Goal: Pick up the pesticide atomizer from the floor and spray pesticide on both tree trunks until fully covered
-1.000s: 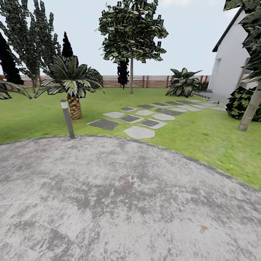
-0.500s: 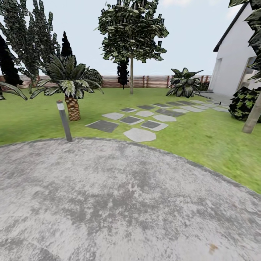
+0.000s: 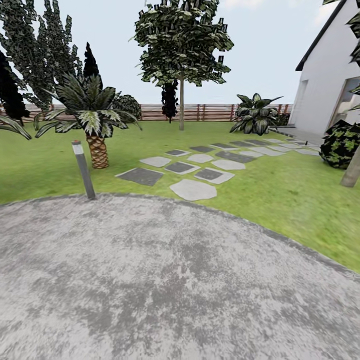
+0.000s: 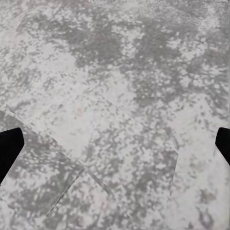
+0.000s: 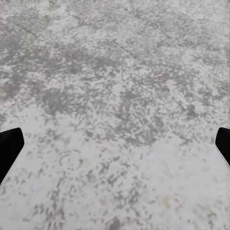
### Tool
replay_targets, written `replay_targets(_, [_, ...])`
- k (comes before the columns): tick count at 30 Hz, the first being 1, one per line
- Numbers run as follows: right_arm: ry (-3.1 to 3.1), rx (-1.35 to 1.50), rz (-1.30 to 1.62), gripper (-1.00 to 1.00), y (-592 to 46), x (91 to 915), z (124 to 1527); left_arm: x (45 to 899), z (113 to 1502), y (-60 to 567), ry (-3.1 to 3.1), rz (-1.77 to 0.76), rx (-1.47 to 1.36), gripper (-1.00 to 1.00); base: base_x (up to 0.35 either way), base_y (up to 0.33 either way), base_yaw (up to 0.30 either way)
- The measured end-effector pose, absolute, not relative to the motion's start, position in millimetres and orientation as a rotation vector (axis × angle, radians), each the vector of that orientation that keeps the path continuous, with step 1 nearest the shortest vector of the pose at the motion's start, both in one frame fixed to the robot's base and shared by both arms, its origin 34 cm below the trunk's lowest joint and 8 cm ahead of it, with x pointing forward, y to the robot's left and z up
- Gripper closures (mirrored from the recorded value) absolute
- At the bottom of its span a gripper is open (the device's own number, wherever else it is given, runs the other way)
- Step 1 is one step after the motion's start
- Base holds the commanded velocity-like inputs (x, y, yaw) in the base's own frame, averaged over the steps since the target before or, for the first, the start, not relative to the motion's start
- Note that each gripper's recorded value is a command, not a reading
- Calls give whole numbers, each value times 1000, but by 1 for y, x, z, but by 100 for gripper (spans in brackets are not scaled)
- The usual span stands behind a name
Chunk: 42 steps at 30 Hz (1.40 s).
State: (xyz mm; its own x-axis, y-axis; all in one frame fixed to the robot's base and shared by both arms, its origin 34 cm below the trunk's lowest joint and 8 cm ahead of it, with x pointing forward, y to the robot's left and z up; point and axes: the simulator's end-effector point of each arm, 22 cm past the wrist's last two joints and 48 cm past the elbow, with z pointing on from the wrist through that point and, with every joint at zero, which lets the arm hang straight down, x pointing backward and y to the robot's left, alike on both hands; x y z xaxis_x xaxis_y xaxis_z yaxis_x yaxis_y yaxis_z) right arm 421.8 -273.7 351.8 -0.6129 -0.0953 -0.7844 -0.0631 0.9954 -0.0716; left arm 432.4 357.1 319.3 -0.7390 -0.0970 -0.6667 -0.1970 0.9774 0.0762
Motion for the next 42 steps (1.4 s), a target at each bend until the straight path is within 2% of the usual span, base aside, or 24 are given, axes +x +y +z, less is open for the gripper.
replay_targets(42, [2236,-111,-45,-100,-274,420,351,427,316,355,2419,180,-209,-100,340,0,0])
